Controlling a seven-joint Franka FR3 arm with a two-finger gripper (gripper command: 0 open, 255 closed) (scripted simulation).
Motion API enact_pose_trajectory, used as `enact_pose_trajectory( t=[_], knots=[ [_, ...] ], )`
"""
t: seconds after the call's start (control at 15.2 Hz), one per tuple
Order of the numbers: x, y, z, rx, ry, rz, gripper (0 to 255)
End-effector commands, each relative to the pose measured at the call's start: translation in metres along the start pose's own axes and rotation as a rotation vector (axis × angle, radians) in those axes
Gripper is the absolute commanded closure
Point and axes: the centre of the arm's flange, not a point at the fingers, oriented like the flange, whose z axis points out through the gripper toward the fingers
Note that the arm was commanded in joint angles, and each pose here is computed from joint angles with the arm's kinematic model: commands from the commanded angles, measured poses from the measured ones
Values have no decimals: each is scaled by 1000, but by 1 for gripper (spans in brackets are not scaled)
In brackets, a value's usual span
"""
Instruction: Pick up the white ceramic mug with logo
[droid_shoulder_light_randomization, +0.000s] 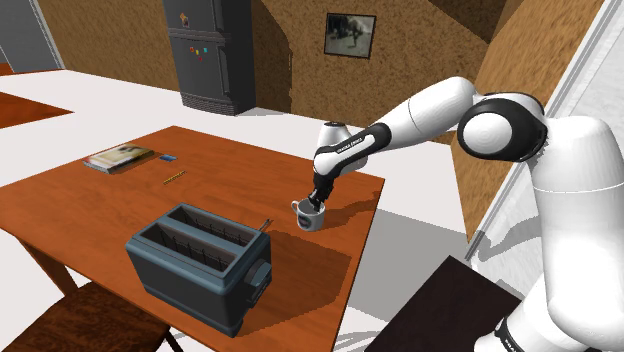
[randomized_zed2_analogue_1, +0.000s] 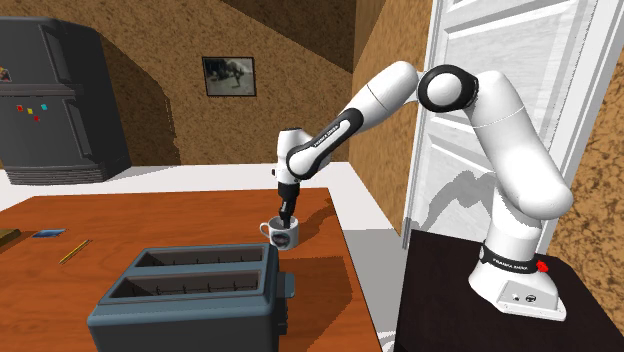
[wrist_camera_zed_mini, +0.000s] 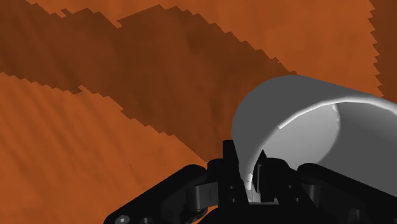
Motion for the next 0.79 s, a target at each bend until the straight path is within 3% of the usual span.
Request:
enact_pose_trajectory(
  t=[0.0,0.26,0.73],
  knots=[
    [0,0,0,0,0,0,255],
    [0,0,0,0,0,0,255],
    [2,-2,-37,0,0,0,255]
  ],
)
